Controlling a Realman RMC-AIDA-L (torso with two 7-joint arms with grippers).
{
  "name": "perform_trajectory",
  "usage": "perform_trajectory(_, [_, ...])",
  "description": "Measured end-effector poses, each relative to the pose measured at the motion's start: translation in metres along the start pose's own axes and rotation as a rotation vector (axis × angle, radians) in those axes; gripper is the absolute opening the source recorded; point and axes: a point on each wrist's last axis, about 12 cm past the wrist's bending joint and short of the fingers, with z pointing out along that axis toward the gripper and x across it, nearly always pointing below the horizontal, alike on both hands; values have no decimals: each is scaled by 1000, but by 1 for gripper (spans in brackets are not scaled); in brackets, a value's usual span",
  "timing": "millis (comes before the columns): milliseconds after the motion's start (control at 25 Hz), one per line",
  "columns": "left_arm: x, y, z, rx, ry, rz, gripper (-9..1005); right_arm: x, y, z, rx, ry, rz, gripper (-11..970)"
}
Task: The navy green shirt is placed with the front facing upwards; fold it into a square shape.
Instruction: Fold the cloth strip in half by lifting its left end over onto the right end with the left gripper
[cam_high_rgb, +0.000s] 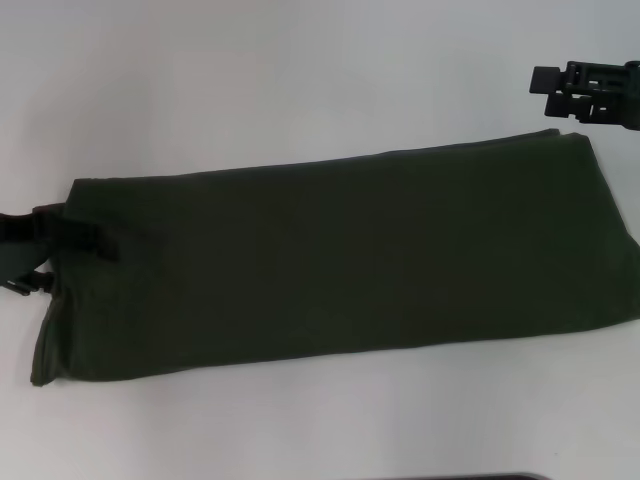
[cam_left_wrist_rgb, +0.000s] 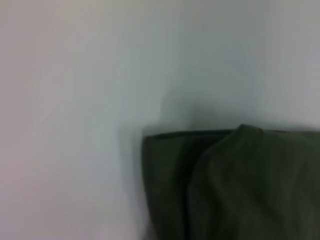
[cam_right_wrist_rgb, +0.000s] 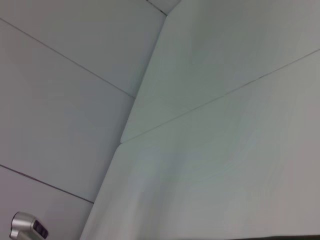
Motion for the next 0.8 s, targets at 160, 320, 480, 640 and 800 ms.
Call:
perform_trajectory(160, [-1,-9,6,1,22,24,948,0,0,0,-1,1,0,853])
perform_trajectory(320, [-1,-16,9,7,39,39,949,0,0,-1,-1,0,0,852])
perform_trajectory(480, [-1,-21,10,13,62,56,933,1,0,-3,-6,-5,4,852])
perform_trajectory(640, [-1,-24,11,-4,84,82,871,1,0,-5,-12,-14,11,852])
perform_trajectory(800, [-1,-25,10,-7,81,88,808,2,0,-5,-14,-17,13,852])
